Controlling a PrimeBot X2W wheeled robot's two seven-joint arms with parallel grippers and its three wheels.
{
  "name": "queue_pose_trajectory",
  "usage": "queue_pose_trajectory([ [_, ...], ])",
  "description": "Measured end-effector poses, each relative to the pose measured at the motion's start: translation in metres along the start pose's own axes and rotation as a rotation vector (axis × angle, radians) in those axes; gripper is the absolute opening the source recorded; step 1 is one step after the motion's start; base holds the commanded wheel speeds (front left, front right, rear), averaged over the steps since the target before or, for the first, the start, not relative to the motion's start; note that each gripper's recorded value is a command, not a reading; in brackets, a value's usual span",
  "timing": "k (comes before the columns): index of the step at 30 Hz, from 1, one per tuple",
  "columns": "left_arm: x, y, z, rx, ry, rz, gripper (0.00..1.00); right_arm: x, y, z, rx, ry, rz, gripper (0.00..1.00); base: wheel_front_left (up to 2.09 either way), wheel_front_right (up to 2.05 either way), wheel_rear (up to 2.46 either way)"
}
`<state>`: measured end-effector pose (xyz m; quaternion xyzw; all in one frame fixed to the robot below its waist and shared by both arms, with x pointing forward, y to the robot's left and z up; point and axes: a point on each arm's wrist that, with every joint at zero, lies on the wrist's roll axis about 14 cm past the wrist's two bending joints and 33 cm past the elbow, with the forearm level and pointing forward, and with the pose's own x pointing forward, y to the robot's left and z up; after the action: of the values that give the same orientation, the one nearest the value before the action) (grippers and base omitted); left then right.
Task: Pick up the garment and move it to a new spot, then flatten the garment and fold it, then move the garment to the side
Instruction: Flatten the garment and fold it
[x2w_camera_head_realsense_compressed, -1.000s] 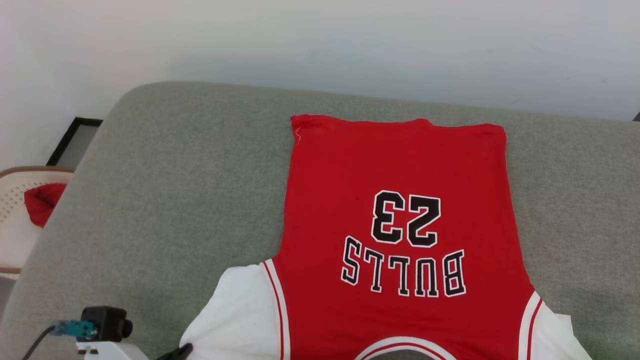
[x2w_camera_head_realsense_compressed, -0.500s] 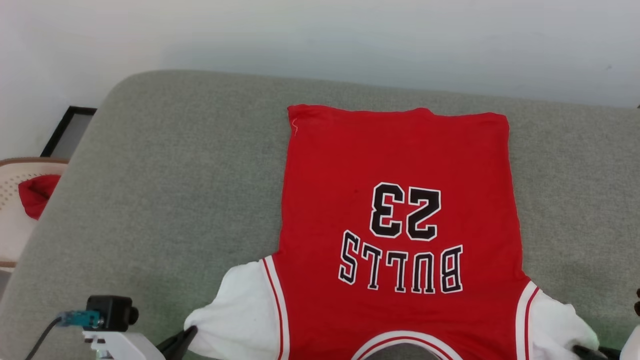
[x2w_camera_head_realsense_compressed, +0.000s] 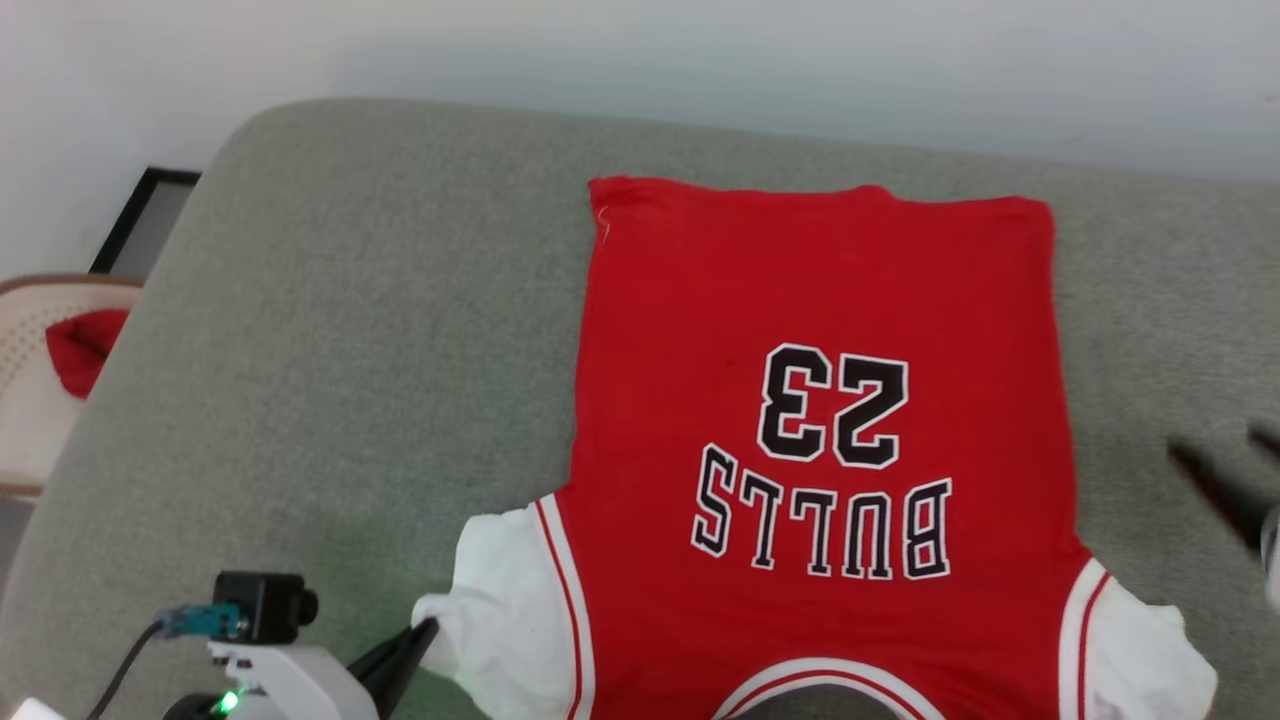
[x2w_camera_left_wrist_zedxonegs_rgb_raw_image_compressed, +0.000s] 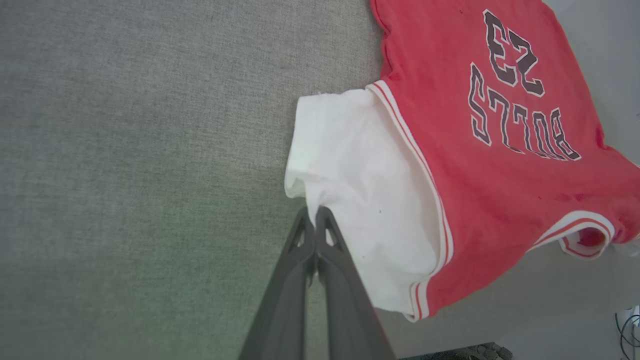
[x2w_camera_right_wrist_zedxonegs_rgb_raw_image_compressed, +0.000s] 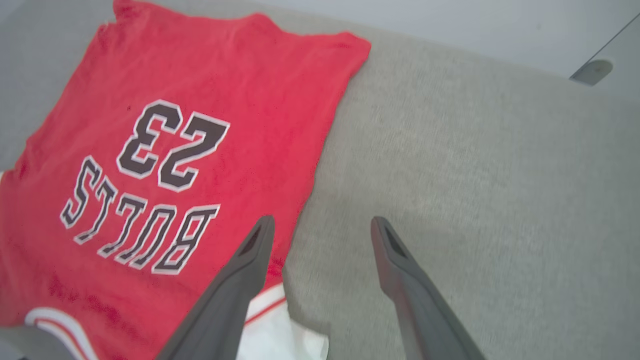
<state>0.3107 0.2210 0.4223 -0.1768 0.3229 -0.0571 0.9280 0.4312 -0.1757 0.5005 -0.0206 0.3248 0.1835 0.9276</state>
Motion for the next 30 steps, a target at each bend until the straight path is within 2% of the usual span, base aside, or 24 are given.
queue_pose_trajectory([
  [5, 0.009, -0.005, 0.002, 0.001, -0.001, -0.022, 0.0, 0.04, -0.005, 0.049, -0.02, -0.095, -0.021, 1.0, 0.0, 0.0, 0.0],
  [13, 0.023, -0.008, 0.012, 0.008, -0.029, -0.04, 0.0, 0.118, -0.015, 0.078, -0.02, -0.031, -0.052, 1.0, 0.0, 0.0, 0.0],
  [19, 0.03, -0.006, 0.013, -0.002, -0.038, -0.037, 0.0, 0.167, -0.021, 0.075, -0.026, 0.075, -0.083, 1.0, 0.0, 0.0, 0.0],
  [27, 0.033, 0.005, 0.002, -0.041, -0.021, -0.005, 0.0, 0.211, -0.035, 0.061, -0.045, 0.2, -0.144, 1.0, 0.0, 0.0, 0.0],
  [30, 0.034, 0.009, -0.001, -0.053, -0.017, 0.009, 0.0, 0.224, -0.037, 0.05, -0.002, 0.252, -0.148, 1.0, 0.0, 0.0, 0.0],
])
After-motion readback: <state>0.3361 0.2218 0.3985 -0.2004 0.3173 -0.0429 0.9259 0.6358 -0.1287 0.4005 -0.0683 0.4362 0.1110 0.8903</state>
